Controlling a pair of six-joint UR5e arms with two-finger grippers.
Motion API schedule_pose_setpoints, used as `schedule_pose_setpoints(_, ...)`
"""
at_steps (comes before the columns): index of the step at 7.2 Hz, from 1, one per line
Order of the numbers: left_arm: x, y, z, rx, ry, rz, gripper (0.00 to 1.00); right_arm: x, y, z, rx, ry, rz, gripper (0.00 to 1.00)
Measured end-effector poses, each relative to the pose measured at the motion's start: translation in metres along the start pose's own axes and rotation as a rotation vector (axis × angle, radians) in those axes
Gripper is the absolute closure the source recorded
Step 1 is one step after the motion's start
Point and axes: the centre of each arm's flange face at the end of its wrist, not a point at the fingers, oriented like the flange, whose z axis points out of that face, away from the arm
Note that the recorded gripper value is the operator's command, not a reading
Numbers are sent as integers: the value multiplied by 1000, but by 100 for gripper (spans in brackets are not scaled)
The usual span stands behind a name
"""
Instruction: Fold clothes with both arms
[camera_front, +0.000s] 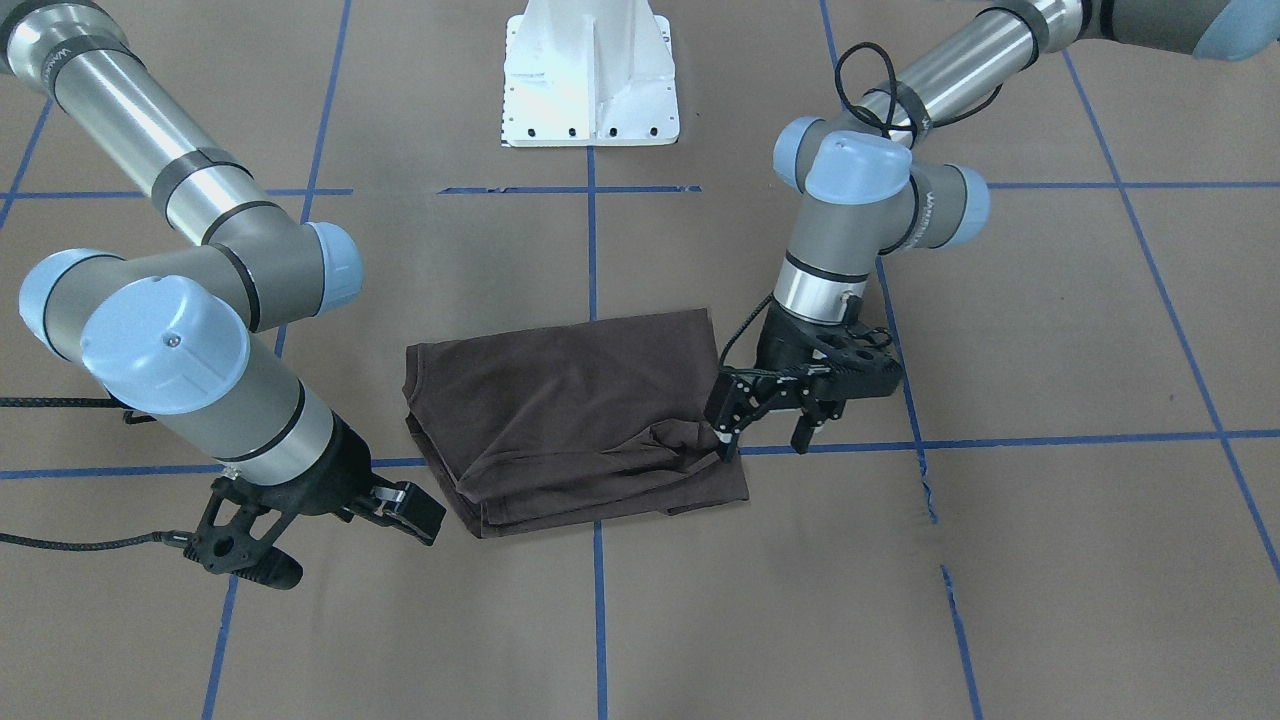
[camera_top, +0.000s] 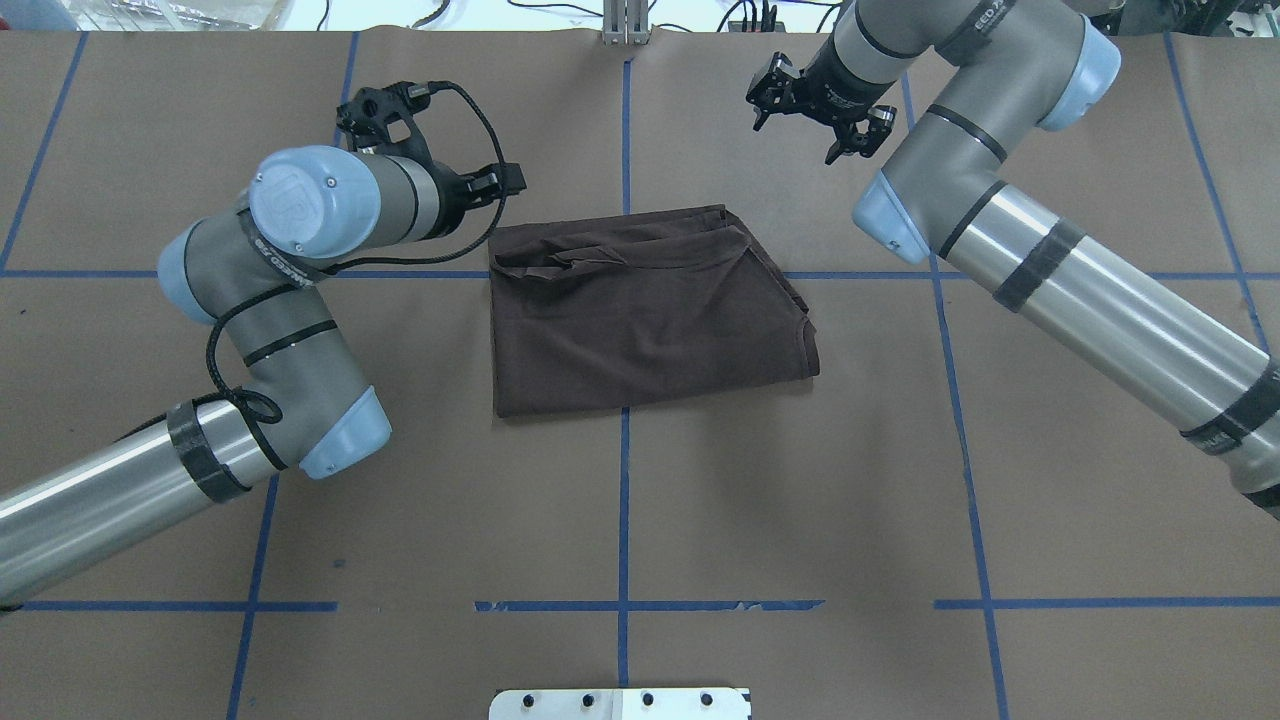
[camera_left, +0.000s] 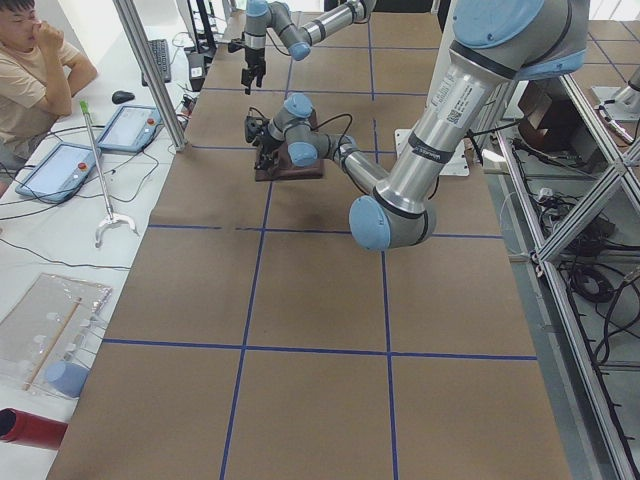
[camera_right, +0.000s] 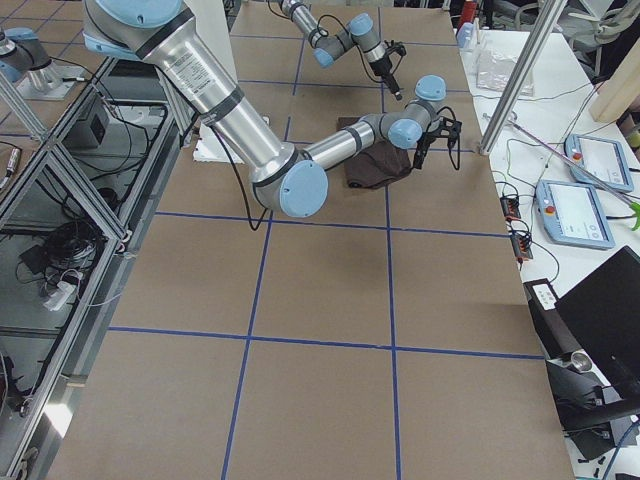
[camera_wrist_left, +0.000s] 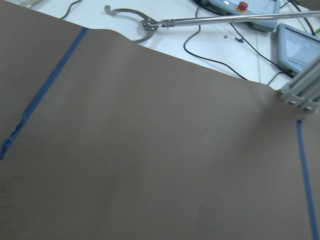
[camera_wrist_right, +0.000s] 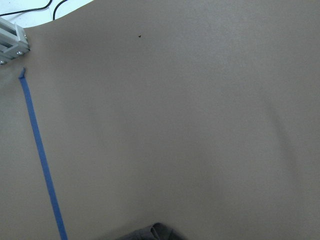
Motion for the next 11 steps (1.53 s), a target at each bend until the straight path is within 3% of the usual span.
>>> schedule_pose_setpoints(1,12,26,1,-36,3,6,100,12,4,-2,2,-2,1,0)
schedule_pose_setpoints(3,31,61,9,-98,-53,160,100,21,7,-1,4,-1,1,0)
schedule_pose_setpoints(4,44,71,11,-126,-69,217,100,22,8,0,4,-1,0,0)
schedule_pose_setpoints(7,64,87,36,-172,-101,263,100,24,13,6,-3,2,-3,0)
schedule_pose_setpoints(9,71,78,47,-163,-110,297,100,24,16,7,-5,2,1,0)
schedule_pose_setpoints(11,62,19,86,-94,-113,333,100,26,21,12,-5,8,4,0)
